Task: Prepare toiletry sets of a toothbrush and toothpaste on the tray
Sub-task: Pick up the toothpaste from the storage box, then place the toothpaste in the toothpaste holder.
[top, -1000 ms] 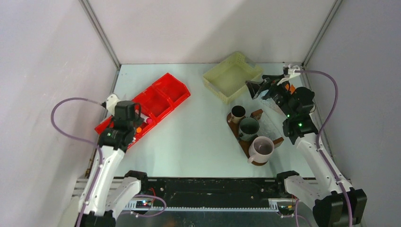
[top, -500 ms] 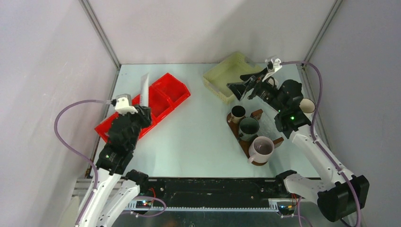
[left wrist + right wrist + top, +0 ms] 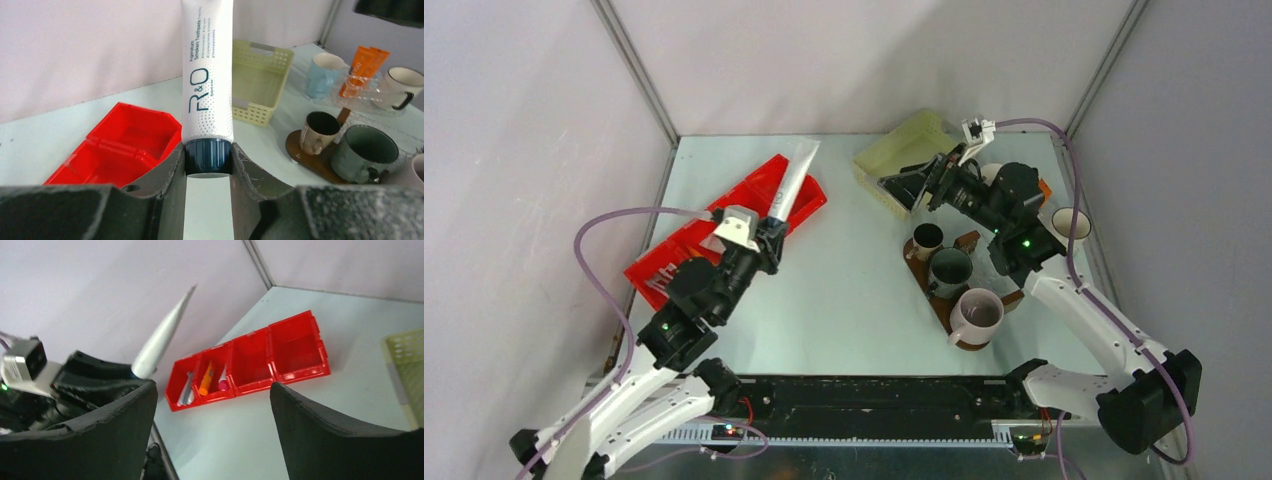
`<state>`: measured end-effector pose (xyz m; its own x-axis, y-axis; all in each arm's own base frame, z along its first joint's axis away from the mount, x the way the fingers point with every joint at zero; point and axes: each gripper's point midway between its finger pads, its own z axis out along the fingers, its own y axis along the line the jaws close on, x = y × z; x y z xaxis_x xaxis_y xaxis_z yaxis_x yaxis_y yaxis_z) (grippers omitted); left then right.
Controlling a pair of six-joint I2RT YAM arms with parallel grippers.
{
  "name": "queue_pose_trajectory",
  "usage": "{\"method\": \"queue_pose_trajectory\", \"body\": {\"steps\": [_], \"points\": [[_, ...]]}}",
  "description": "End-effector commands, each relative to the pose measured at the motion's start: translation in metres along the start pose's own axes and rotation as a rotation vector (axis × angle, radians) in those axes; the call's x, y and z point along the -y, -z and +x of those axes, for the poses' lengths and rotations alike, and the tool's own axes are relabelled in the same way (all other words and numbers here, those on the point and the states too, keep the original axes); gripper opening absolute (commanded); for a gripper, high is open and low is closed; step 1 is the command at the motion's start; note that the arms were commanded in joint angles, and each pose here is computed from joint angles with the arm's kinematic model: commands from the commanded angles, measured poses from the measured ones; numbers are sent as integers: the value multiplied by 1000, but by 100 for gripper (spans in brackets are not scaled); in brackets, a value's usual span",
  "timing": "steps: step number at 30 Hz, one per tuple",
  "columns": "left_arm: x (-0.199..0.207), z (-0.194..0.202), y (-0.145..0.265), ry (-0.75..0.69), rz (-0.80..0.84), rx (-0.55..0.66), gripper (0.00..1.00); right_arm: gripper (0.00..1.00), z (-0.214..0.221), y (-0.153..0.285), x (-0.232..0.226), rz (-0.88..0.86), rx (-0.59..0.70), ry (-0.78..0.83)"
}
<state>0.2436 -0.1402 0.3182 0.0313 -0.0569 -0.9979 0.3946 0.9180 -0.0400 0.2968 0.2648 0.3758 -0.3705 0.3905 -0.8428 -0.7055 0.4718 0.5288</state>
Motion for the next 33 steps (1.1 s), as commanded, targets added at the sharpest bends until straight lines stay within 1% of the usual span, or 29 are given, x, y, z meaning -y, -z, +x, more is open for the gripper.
{"method": "queue_pose_trajectory", "body": {"steps": [1, 9, 14, 18, 22, 24, 25, 26, 27, 28, 29, 30, 32, 33], "points": [[14, -28, -7, -132, 18, 115, 0, 85, -31, -8, -29, -56, 75, -112], [46, -31, -11, -290, 70, 122, 0, 83, -31, -18, -31, -40, 91, -242], [70, -33, -14, -319, 123, 129, 0, 82, -27, -26, -29, -38, 93, -285], [85, -36, -15, -337, 151, 146, 0, 80, -22, -32, -18, 2, 90, -311], [94, -35, -16, -354, 172, 149, 0, 75, -18, -36, -11, 19, 87, -321], [97, -34, -16, -354, 179, 151, 0, 69, -17, -38, -9, 22, 85, -328], [99, -34, -16, -355, 185, 151, 0, 65, -16, -39, -8, 25, 83, -334], [100, -34, -16, -355, 187, 152, 0, 62, -13, -40, -6, 25, 75, -340], [101, -33, -16, -354, 189, 152, 0, 57, -13, -40, -6, 24, 74, -348], [102, -32, -17, -355, 191, 151, 0, 53, -13, -40, -6, 20, 69, -351], [103, -31, -17, -356, 193, 150, 0, 47, -13, -40, -7, 16, 69, -354], [103, -31, -17, -357, 193, 149, 0, 44, -12, -41, -6, 16, 67, -356], [104, -28, -17, -357, 196, 146, 0, 31, -14, -40, -9, 2, 69, -350], [105, -27, -17, -358, 198, 144, 0, 28, -15, -39, -9, 0, 71, -340]]}}
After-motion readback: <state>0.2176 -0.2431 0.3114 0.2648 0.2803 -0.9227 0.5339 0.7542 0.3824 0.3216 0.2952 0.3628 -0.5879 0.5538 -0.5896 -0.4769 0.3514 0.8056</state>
